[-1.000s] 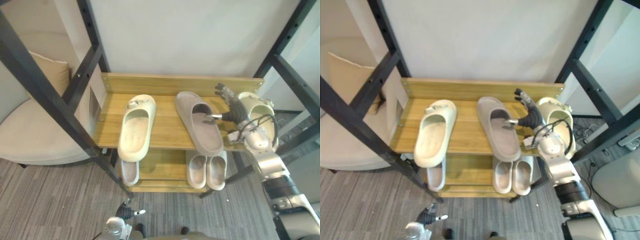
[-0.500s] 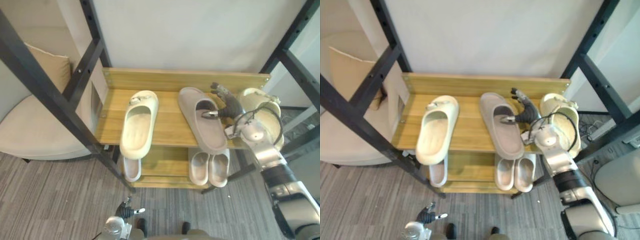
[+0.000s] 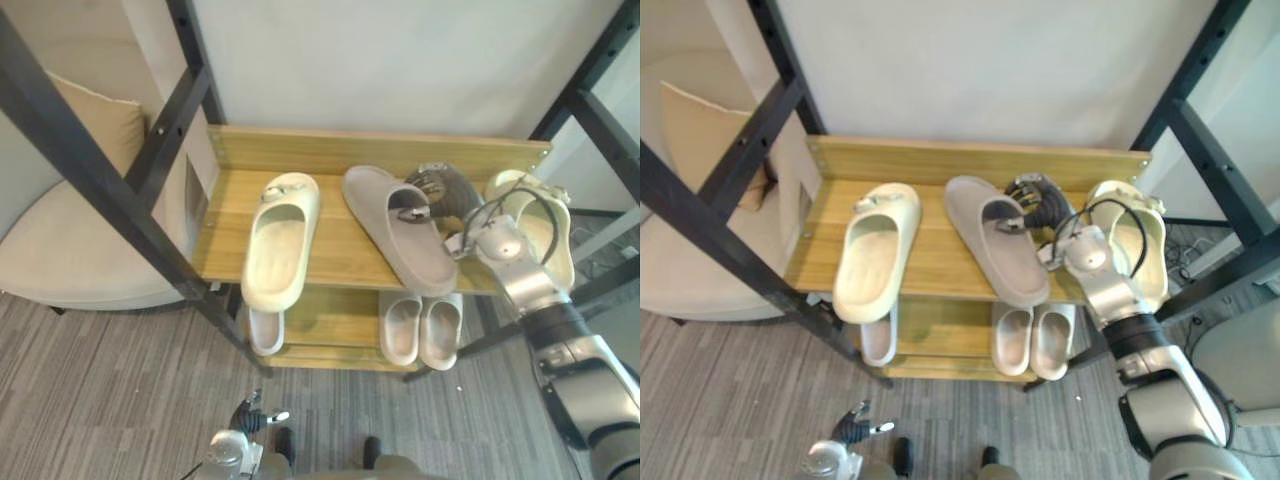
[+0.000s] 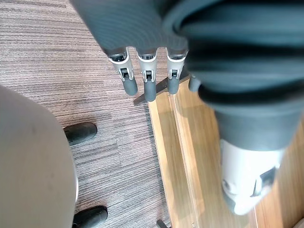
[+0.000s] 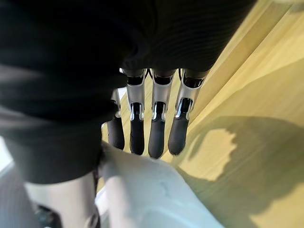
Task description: Organize the slippers on the shoe rack
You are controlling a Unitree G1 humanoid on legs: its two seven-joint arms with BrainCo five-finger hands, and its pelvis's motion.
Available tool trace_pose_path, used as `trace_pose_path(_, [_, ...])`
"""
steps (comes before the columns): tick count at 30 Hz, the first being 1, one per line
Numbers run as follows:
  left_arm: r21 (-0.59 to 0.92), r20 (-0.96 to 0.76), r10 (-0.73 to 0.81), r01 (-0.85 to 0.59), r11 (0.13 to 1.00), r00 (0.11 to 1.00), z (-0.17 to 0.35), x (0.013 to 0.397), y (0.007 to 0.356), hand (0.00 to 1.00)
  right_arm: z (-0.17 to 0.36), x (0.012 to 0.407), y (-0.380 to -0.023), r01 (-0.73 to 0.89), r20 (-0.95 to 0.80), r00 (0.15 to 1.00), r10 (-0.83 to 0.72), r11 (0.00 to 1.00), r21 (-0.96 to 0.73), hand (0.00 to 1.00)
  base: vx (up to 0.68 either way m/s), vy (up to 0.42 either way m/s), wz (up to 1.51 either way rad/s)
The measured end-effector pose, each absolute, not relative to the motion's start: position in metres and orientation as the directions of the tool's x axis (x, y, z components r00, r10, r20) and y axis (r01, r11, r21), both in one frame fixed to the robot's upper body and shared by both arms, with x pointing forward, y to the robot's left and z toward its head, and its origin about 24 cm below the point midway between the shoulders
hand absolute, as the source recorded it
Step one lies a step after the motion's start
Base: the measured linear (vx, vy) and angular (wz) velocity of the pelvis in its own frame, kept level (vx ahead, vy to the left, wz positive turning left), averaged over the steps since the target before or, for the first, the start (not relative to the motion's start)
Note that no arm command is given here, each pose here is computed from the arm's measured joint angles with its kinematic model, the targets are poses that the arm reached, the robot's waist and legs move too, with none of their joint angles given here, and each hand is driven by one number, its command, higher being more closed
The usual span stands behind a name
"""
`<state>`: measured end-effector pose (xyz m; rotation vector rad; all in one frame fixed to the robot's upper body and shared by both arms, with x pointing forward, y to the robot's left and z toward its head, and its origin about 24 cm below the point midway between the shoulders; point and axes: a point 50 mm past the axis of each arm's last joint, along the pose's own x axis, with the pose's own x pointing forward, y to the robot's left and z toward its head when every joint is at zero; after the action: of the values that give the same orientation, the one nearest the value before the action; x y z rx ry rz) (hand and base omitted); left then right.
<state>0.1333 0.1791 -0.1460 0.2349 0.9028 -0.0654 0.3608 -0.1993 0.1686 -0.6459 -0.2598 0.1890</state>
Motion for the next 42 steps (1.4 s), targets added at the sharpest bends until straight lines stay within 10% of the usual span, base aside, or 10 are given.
trace_pose_path(28, [0.173,-0.799,0.071,0.116,0.978,0.597,-0.149,0.124,0.186,0.0,0.194,0.277,-0.195,-0.031,0.543,0.803,0.244,0.928,-0.37,1.0,-0.02,-0.01,-0.01])
trace_pose_path(42, [0.136,-0.827,0.026,0.154,0.979,0.562,-0.154,0.11,0.18,0.0,0.153,0.218,-0.187,-0.249,0.481,0.814,0.325,0.944,-0.217,1.0,-0.04,-0.016,0.0])
